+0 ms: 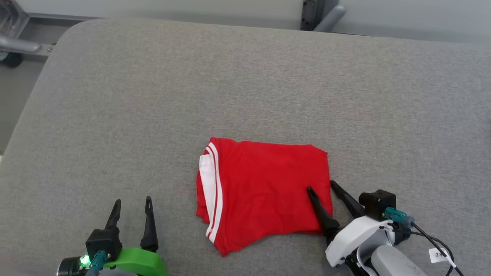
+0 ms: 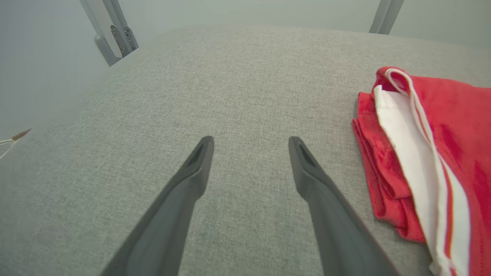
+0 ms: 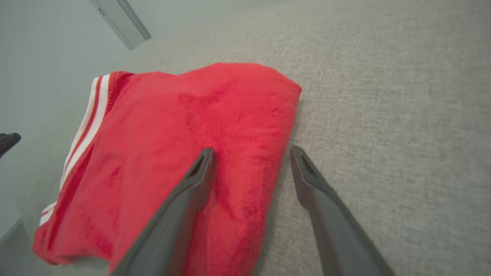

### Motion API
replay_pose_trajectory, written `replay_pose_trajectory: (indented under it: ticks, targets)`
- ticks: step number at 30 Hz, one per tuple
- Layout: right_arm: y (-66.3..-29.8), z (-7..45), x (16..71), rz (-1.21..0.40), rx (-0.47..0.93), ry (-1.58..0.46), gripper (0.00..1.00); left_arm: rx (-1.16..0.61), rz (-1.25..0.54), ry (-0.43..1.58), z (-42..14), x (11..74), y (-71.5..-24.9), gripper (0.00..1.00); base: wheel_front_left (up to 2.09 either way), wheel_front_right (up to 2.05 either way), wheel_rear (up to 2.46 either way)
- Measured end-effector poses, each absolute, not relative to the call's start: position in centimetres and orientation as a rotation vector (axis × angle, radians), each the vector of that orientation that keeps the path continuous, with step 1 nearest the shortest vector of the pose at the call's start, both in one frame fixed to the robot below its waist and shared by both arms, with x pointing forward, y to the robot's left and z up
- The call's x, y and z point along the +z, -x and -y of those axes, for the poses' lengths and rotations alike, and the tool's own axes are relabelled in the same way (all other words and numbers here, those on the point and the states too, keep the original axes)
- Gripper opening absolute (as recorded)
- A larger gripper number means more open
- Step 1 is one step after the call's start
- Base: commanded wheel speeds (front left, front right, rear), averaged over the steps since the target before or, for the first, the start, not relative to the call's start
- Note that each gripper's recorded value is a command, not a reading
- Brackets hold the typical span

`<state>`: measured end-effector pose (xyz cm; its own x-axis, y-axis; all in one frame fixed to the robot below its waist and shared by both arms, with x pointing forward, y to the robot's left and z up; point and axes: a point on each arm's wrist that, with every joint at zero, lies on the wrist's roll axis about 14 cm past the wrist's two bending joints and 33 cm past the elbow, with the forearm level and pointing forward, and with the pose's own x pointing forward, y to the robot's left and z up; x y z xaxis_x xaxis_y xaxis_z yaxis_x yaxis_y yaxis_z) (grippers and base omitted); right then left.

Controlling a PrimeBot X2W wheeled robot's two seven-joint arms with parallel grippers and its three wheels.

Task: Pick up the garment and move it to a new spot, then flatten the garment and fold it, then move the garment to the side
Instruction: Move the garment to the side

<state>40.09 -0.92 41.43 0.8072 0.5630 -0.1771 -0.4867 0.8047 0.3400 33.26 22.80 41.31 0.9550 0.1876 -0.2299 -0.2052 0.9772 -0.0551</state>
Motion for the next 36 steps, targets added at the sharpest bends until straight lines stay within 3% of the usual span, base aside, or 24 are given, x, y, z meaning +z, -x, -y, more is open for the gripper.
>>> replay_pose_trajectory:
  ticks: [3,4,5,6,7,19,36]
  targets:
    - [-39.8,-0.2,40.1,-0.332,0.595,-0.308,1.00,0.240,-0.236,0.079,-23.8,41.1,-32.4,1.00,0.00,0.00,0.00]
    - [-39.9,-0.5,39.9,-0.341,0.602,-0.312,0.90,0.251,-0.240,0.079,-24.1,41.0,-32.0,1.00,0.00,0.00,0.00]
    - [-40.0,-0.8,39.7,-0.346,0.608,-0.316,0.69,0.261,-0.244,0.079,-24.4,40.9,-31.8,1.00,0.00,0.00,0.00]
    - [-40.1,-1.1,39.6,-0.350,0.615,-0.316,0.31,0.269,-0.248,0.079,-24.6,40.8,-31.6,1.00,0.00,0.00,0.00]
    - [-40.2,-1.3,39.6,-0.351,0.623,-0.316,0.00,0.275,-0.251,0.078,-24.7,40.8,-31.5,1.00,0.00,0.00,0.00]
    - [-42.3,4.1,40.9,-0.272,0.478,-0.257,0.00,0.144,-0.252,0.074,-21.4,40.4,-33.9,1.00,0.00,0.00,0.00]
    - [-36.1,18.3,42.9,-0.201,0.063,-0.239,0.00,-0.322,-0.226,0.084,-6.8,40.8,-39.8,1.00,0.00,0.00,0.00]
